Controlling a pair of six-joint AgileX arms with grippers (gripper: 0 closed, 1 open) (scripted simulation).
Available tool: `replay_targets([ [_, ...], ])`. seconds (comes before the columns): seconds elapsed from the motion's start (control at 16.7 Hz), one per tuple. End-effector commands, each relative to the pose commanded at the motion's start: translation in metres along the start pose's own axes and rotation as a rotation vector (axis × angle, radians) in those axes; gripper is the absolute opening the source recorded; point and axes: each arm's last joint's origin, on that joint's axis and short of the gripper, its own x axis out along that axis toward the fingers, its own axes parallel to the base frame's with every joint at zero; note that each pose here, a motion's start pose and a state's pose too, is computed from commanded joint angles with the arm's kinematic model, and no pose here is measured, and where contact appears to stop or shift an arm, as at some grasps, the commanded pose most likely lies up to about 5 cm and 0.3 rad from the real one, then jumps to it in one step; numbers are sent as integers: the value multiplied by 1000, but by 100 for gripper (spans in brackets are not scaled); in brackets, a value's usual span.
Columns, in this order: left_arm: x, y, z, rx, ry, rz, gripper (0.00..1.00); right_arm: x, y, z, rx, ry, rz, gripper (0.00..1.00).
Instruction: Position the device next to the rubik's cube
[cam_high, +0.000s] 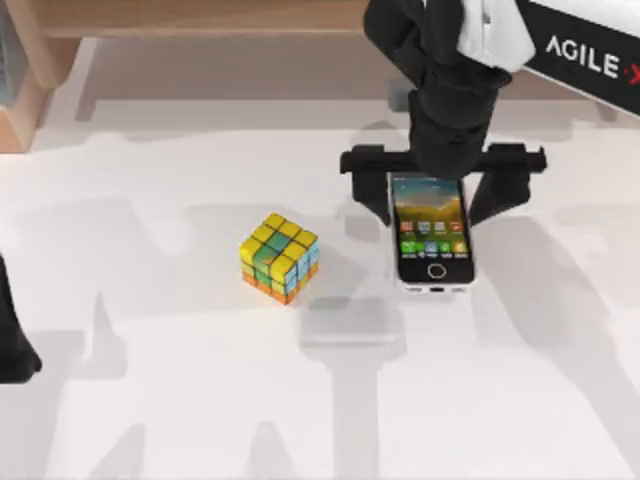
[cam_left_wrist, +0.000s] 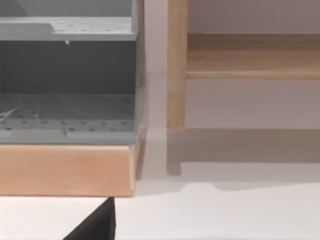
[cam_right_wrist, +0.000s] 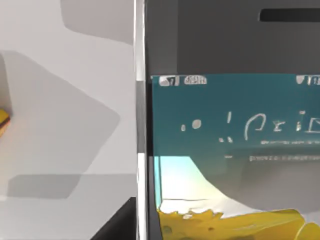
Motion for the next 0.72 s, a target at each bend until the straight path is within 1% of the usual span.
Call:
replay_targets([
  [0.18,0,0,0,0,0,0,100,4,3,-2,3,23,16,0],
  [0.48,0,0,0,0,0,0,100,16,16,-14,11,86,74,0],
  [0.72,0,0,0,0,0,0,100,19,22,-22,9,88,106,0],
])
